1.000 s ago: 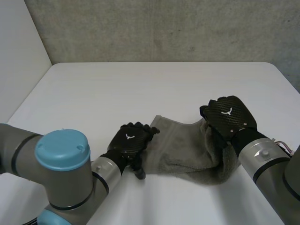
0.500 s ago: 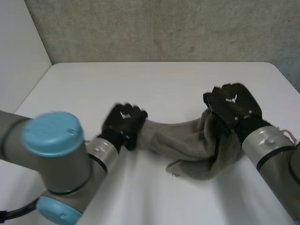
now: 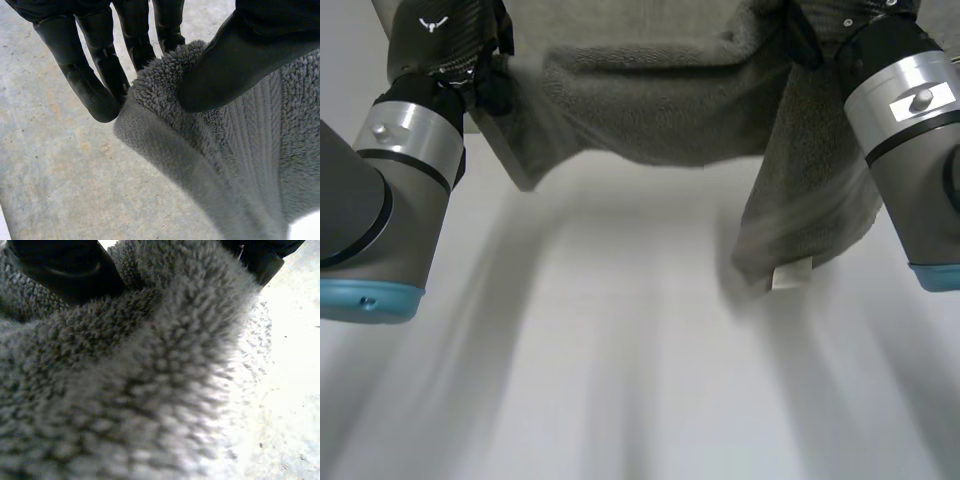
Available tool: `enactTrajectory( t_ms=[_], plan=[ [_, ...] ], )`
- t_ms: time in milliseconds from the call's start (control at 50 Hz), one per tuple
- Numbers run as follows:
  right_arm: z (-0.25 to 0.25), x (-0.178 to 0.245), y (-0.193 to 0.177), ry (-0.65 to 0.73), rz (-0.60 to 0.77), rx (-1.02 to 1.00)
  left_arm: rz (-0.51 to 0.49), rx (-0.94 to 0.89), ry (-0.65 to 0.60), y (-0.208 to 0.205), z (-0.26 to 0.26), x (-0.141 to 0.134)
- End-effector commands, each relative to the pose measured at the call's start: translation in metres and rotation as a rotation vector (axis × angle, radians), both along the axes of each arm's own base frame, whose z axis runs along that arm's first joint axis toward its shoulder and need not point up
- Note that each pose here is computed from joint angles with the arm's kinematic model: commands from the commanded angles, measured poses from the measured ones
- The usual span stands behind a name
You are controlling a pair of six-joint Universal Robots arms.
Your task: Fold the towel.
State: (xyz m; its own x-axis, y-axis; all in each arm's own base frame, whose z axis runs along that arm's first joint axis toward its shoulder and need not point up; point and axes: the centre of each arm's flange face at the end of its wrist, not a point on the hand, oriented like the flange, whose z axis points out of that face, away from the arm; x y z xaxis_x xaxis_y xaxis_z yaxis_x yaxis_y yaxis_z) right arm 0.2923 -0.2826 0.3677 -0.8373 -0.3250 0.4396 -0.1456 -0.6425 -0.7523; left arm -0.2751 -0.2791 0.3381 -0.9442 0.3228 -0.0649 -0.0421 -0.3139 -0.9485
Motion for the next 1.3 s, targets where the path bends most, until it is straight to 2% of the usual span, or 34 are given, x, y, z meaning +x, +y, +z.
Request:
enactTrajectory(
  t_ms=[20, 60, 80, 120, 180, 220, 240, 280, 300, 340, 460, 500, 520, 560, 660, 780, 820, 940, 1000, 1100, 1300],
  plan=[
    [-0.061, 0.009, 0.002, 0.132, 0.049, 0.256, -0.015, 0.119, -0.054, 0.008, -0.032, 0.002],
    [-0.097, 0.016, 0.022, 0.244, 0.127, 0.444, -0.027, 0.208, -0.106, 0.017, -0.059, 0.006],
    [-0.098, 0.016, 0.022, 0.244, 0.127, 0.445, -0.028, 0.208, -0.106, 0.017, -0.059, 0.006],
    [-0.126, 0.02, 0.047, 0.359, 0.2, 0.62, -0.057, 0.31, -0.19, 0.029, -0.088, 0.011],
    [-0.138, 0.02, 0.06, 0.42, 0.232, 0.694, -0.078, 0.362, -0.248, 0.038, -0.103, 0.013],
    [-0.155, 0.017, 0.083, 0.557, 0.27, 0.804, -0.115, 0.444, -0.398, 0.056, -0.125, 0.021],
    [-0.155, 0.017, 0.083, 0.558, 0.27, 0.805, -0.115, 0.444, -0.399, 0.056, -0.125, 0.021],
    [-0.163, 0.008, 0.102, 0.698, 0.301, 0.891, -0.144, 0.467, -0.55, 0.075, -0.134, 0.028],
    [-0.163, 0.008, 0.102, 0.699, 0.301, 0.891, -0.144, 0.467, -0.551, 0.075, -0.135, 0.028],
    [-0.163, 0.002, 0.105, 0.751, 0.298, 0.914, -0.148, 0.435, -0.648, 0.086, -0.132, 0.034],
    [-0.144, 0.003, 0.091, 0.64, 0.24, 0.807, -0.114, 0.325, -0.658, 0.088, -0.105, 0.039],
    [-0.125, 0.001, 0.083, 0.506, 0.2, 0.766, -0.101, 0.266, -0.622, 0.086, -0.088, 0.037],
    [-0.125, 0.001, 0.083, 0.505, 0.2, 0.766, -0.101, 0.265, -0.622, 0.086, -0.088, 0.037],
    [-0.115, -0.008, 0.066, 0.368, 0.143, 0.78, -0.099, 0.21, -0.573, 0.083, -0.073, 0.031],
    [-0.113, -0.024, 0.047, 0.268, 0.075, 0.822, -0.124, 0.18, -0.497, 0.08, -0.062, 0.021],
    [-0.116, -0.034, 0.037, 0.257, 0.032, 0.835, -0.2, 0.206, -0.488, 0.076, -0.078, -0.004],
    [-0.116, -0.044, 0.027, 0.242, -0.001, 0.83, -0.249, 0.231, -0.507, 0.075, -0.092, -0.023],
    [-0.118, -0.055, 0.014, 0.278, -0.044, 0.809, -0.282, 0.31, -0.553, 0.059, -0.13, -0.044],
    [-0.12, -0.055, 0.014, 0.305, -0.042, 0.805, -0.286, 0.331, -0.566, 0.056, -0.14, -0.047],
    [-0.147, -0.05, 0.009, 0.442, -0.044, 0.811, -0.299, 0.397, -0.606, 0.05, -0.172, -0.052],
    [-0.181, -0.044, 0.002, 0.556, -0.015, 0.837, -0.315, 0.437, -0.631, 0.048, -0.193, -0.055]
  ],
)
